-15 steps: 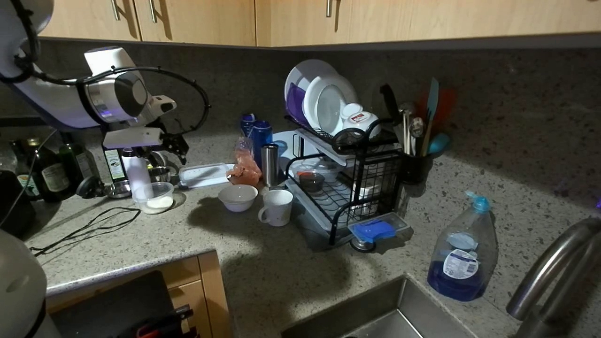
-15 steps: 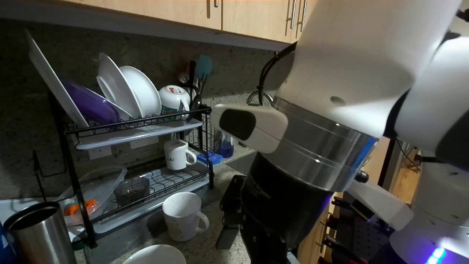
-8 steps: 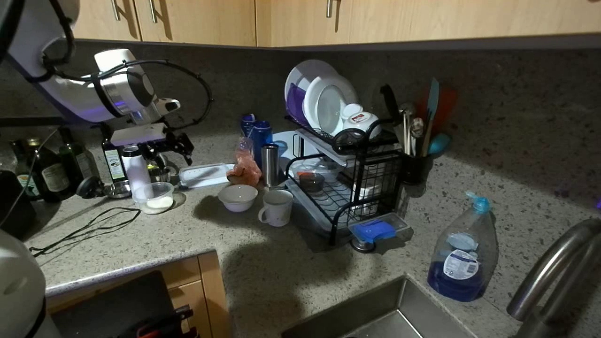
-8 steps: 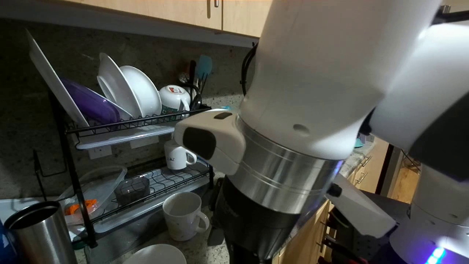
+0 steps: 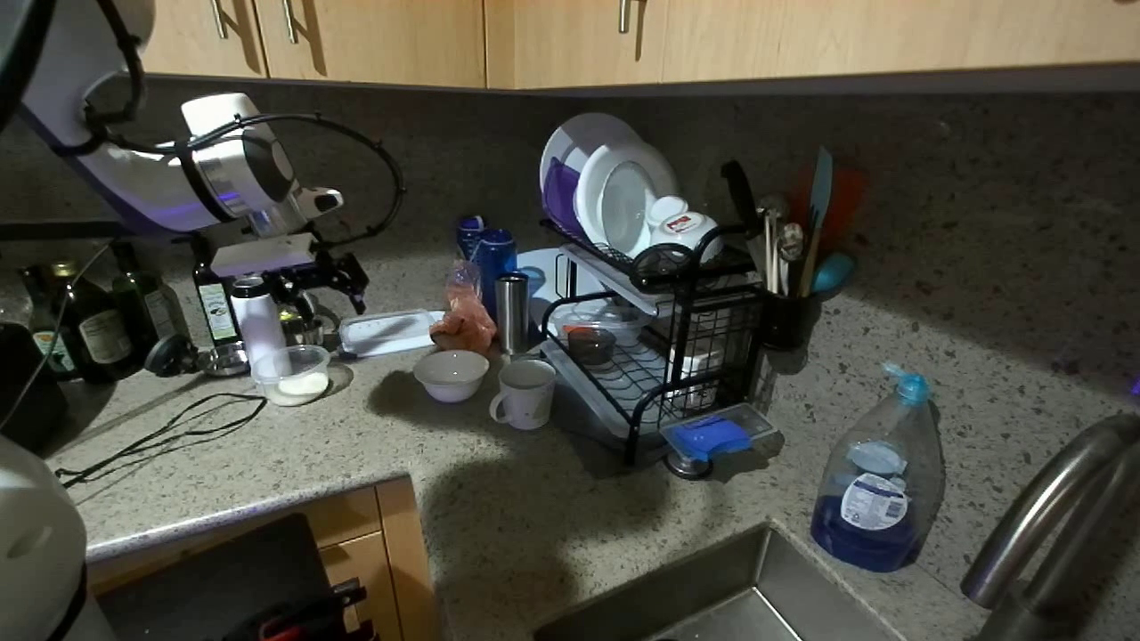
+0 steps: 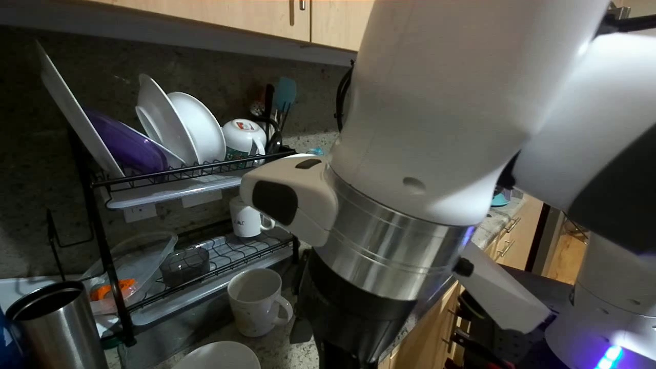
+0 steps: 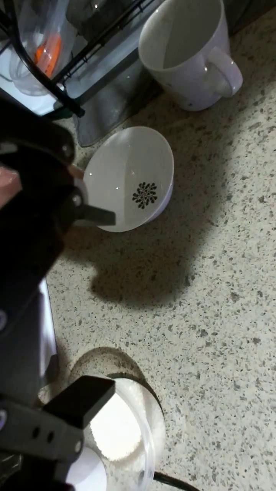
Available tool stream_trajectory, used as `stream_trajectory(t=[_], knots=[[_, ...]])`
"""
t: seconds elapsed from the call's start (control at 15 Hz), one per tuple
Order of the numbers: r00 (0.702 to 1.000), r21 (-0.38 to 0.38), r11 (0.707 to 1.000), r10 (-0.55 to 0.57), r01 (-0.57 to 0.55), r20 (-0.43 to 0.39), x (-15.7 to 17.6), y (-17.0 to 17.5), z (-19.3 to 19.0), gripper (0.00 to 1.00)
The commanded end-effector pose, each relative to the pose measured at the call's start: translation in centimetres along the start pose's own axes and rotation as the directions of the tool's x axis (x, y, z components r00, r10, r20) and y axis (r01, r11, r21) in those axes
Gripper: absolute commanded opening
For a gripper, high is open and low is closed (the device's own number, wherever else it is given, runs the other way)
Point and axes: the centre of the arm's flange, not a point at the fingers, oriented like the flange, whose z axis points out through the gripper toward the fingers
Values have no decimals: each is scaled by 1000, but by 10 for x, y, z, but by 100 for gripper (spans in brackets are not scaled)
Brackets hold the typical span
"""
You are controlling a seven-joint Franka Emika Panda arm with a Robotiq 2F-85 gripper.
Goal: Put the white bowl on the bottom shelf of the dish rack
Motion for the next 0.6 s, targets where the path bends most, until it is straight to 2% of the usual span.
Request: stream_trajectory(t=[0.0,0.27,0.33,0.4,0.53], knots=[[999,-62,997,51,-50,12,15,3,9,100],[994,-127,986,110,-110,-14,39,17,23,100],[992,-123,985,122,-121,-1,45,22,28,100],[991,-121,984,134,-131,23,51,25,33,100],[981,-98,986,147,-135,125,60,34,50,100]])
